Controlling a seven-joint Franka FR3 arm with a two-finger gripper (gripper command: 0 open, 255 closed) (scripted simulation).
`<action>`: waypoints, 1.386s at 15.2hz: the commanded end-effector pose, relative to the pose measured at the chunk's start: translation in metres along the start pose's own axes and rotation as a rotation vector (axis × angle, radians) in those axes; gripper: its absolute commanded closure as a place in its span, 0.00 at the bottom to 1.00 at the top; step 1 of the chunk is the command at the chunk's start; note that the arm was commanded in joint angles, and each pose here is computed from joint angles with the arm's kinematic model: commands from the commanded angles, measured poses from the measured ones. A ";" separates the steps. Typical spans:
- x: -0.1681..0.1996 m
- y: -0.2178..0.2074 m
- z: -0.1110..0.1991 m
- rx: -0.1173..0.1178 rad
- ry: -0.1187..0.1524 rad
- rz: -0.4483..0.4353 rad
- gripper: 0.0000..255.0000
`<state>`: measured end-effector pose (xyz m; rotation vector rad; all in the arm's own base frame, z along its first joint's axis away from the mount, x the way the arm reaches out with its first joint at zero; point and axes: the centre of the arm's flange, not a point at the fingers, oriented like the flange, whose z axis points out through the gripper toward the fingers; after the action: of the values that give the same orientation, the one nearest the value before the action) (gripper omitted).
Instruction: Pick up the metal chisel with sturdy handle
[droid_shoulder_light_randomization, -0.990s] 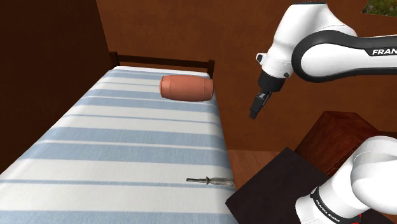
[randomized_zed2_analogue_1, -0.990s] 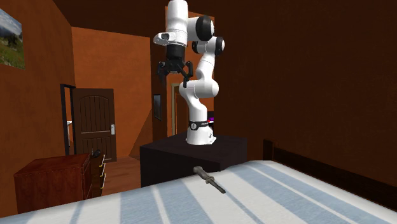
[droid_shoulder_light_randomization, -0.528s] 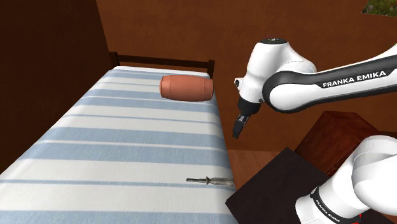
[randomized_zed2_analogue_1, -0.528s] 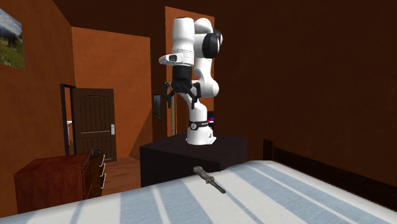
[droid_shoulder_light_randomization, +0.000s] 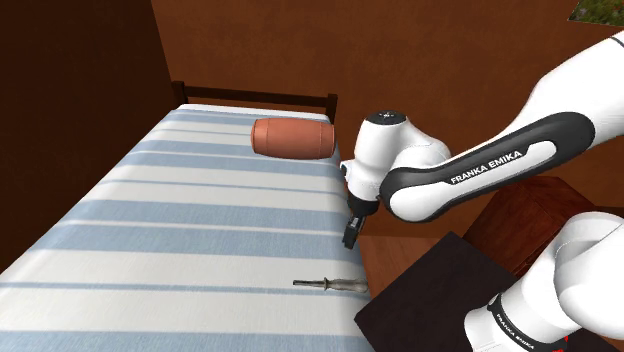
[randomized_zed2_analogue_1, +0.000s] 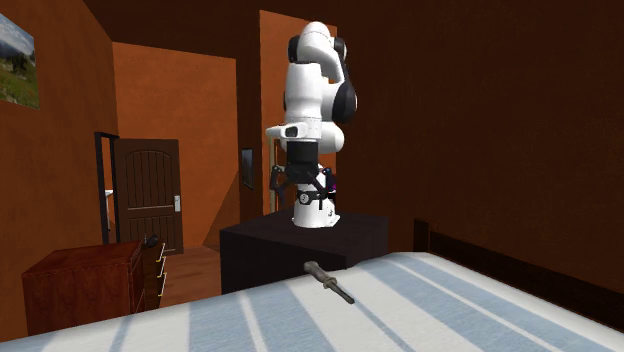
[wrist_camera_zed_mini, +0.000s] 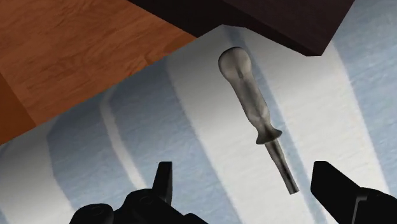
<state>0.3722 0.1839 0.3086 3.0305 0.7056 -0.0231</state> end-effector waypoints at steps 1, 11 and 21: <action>0.009 -0.012 0.022 0.004 -0.008 -0.024 0.00; 0.038 -0.071 0.129 0.019 -0.052 -0.134 0.00; 0.039 -0.073 0.169 0.019 -0.052 -0.134 1.00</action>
<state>0.3738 0.2608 0.1380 2.9828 0.9073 -0.1126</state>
